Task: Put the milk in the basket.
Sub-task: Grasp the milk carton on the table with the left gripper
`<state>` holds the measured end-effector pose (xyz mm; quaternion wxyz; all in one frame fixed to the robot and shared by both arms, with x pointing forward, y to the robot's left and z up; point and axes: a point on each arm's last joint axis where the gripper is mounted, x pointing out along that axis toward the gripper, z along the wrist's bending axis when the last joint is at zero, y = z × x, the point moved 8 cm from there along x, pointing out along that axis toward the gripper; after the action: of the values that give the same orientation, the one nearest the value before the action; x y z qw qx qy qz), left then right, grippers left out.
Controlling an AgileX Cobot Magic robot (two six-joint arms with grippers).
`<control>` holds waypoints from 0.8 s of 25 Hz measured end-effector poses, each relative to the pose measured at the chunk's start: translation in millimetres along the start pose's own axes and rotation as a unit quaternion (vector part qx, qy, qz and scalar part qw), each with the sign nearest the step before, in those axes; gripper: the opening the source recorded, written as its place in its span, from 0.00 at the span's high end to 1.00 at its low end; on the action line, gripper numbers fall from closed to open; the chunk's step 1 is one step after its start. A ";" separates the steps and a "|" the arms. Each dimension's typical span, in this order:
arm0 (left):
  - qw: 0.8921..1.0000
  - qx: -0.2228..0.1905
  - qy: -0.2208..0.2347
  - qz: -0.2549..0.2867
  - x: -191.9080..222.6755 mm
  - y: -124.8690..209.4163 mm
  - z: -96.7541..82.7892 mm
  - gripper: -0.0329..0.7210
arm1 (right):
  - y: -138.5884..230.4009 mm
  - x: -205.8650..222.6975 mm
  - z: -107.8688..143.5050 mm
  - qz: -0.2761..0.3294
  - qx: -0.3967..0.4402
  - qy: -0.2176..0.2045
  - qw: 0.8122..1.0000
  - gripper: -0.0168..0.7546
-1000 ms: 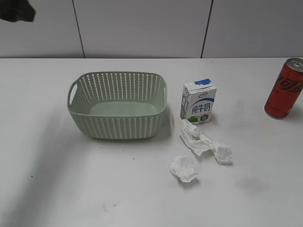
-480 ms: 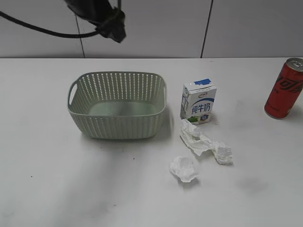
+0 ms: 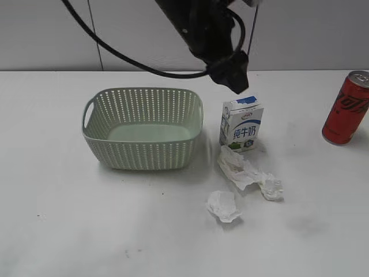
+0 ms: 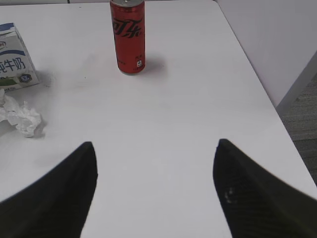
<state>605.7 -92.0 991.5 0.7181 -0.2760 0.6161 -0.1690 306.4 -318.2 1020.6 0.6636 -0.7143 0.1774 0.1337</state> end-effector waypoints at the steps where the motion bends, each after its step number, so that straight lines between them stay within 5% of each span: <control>1: 1.000 0.007 0.009 0.000 9.0 -1.5 -4.3 0.16 | 0.0 0.0 0.0 0.000 0.000 0.000 1.000 0.22; 5: 0.999 0.033 0.025 0.002 42.3 1.0 -14.3 0.15 | 0.0 0.0 0.0 0.000 0.000 0.000 1.000 0.22; 15: 0.999 0.039 0.007 0.009 96.9 24.5 -1.3 0.16 | 0.0 0.0 0.0 0.000 0.000 0.000 1.000 0.22; 20: 0.999 0.038 0.006 0.012 102.8 28.3 0.1 0.33 | 0.0 0.0 0.0 0.000 0.000 0.000 1.000 0.22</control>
<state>621.9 -129.5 893.0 0.7265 -0.2405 0.6165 -0.1854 306.4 -318.2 1020.6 0.6636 -0.7143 0.1774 0.1337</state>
